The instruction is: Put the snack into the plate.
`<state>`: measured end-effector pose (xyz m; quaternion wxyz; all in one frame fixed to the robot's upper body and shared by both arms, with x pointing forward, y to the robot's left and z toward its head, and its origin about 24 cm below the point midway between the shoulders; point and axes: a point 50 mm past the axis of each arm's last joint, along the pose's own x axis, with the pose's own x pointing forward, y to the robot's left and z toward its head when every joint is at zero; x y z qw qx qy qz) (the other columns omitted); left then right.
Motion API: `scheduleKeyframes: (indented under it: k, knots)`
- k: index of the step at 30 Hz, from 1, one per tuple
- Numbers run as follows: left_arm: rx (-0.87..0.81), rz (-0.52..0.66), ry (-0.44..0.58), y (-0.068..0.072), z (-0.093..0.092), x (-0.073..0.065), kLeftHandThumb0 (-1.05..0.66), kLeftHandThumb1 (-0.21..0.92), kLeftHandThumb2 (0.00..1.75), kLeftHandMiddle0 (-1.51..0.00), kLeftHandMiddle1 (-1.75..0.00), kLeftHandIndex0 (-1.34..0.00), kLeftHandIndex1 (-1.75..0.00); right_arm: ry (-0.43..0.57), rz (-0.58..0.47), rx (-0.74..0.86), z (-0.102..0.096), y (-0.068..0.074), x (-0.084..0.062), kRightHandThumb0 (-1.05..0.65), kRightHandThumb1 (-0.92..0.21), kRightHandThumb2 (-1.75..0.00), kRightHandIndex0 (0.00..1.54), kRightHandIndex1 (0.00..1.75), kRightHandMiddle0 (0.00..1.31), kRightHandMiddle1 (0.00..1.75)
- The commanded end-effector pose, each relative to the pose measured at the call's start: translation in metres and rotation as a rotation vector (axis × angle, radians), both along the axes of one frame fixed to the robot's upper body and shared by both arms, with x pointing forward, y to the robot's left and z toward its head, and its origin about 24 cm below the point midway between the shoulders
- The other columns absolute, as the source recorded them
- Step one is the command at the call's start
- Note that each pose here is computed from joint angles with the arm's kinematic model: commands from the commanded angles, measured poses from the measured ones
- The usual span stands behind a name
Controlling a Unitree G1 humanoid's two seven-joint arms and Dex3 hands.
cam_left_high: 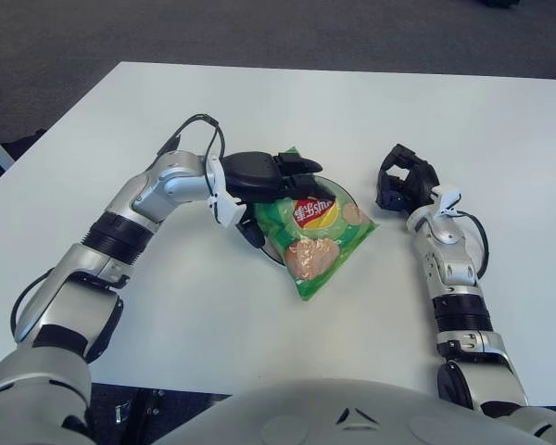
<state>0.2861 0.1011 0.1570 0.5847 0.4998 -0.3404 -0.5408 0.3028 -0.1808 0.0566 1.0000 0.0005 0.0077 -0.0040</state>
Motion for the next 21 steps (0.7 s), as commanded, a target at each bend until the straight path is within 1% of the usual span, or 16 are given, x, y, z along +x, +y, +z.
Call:
scheduleKeyframes:
  k: [1,5,8,14,16,21]
  knots:
    - [-0.045,0.012,0.099,0.002,-0.002,0.0,-1.02,0.84,0.21,0.0,0.0,0.0,0.0,0.213,-0.035,0.019,-0.043,-0.004,-0.02,-0.5,-0.27,-1.38,1.24,1.75,0.65,1.75]
    - [-0.097,0.008,0.149,0.004,0.001,0.0,-1.02,0.83,0.19,0.0,0.0,0.0,0.0,0.216,-0.028,0.013,-0.044,-0.005,-0.019,-0.48,-0.31,-1.32,1.17,1.75,0.62,1.75]
    - [-0.108,0.005,0.17,0.006,0.004,0.001,-1.03,0.83,0.19,0.0,0.0,0.0,0.0,0.213,-0.022,0.005,-0.044,-0.005,-0.019,-0.48,-0.33,-1.3,1.15,1.75,0.61,1.75]
    - [-0.125,-0.005,0.171,0.01,0.007,0.002,-1.05,0.84,0.19,0.0,0.0,0.0,0.0,0.203,-0.009,0.008,-0.044,-0.005,-0.019,-0.48,-0.33,-1.3,1.17,1.75,0.61,1.75]
    - [-0.137,-0.012,0.184,0.012,0.009,0.004,-1.04,0.85,0.19,0.0,0.0,0.0,0.0,0.199,-0.004,0.011,-0.044,-0.005,-0.019,-0.48,-0.32,-1.31,1.18,1.75,0.61,1.75]
    - [-0.163,-0.017,0.257,0.016,0.014,0.006,-1.02,0.85,0.18,0.0,0.0,0.0,0.0,0.187,0.002,0.01,-0.044,-0.005,-0.019,-0.49,-0.31,-1.33,1.2,1.75,0.62,1.75]
